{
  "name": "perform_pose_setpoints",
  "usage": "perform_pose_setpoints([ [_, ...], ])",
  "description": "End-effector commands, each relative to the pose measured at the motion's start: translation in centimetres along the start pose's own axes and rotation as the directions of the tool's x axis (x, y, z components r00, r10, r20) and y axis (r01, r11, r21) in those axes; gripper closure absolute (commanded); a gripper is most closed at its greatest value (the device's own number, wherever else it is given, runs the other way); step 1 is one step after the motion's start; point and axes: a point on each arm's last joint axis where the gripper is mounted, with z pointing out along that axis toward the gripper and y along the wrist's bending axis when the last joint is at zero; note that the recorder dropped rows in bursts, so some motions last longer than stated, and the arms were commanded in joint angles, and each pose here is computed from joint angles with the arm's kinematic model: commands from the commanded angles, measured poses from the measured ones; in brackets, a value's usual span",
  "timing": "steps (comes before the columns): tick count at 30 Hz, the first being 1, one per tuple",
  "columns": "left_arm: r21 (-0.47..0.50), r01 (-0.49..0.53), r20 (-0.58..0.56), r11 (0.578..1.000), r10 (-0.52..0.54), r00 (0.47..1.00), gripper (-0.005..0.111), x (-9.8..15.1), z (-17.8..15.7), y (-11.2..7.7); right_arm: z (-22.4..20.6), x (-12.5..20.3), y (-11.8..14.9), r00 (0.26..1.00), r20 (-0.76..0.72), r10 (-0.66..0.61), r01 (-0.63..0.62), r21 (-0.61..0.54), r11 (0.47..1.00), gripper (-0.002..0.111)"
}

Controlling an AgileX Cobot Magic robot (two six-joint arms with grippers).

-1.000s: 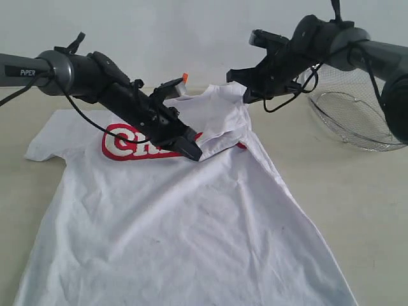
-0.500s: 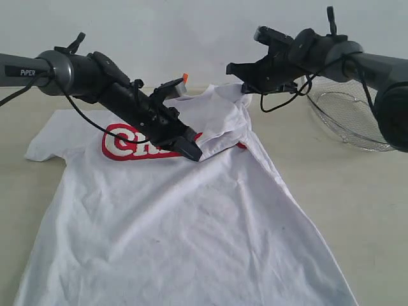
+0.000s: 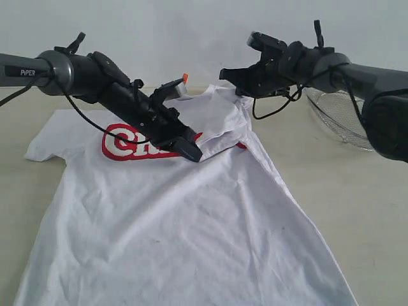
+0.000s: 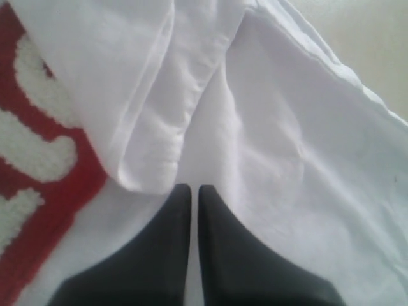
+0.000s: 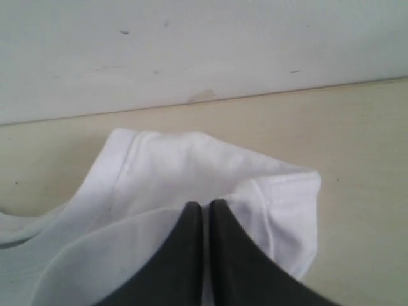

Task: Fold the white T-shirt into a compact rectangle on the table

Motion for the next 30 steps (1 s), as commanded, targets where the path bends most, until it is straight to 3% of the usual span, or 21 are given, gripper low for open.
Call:
perform_pose_setpoints([
  [1,0.011,-0.004,-0.006,1.000,0.004,1.000,0.102,-0.1,0.0,-0.3,0.3,0.3,0.1,0.996,0.002,-0.090,0.090,0.033,0.995,0.108],
  [9,0.018,-0.004,-0.011,1.000,0.004,1.000,0.102,-0.1,0.0,-0.3,0.2,0.2,-0.4,0.989,0.004,-0.148,0.148,0.069,0.987,0.108],
  [16,0.019,-0.005,-0.006,1.000,0.005,1.000,0.102,-0.2,-0.1,-0.4,-4.0,-3.5,2.2,0.986,0.017,-0.165,0.165,0.035,0.986,0.108],
  [21,0.013,-0.020,0.011,1.000,0.020,1.000,0.102,-0.7,-0.9,-1.0,-6.5,-3.7,3.4,0.971,-0.144,-0.191,0.192,-0.008,0.981,0.108],
  [30,0.001,-0.046,0.033,0.999,0.046,0.998,0.102,-1.5,-2.2,-1.9,-7.1,-2.5,1.5,0.918,-0.324,-0.230,0.242,-0.004,0.970,0.108],
])
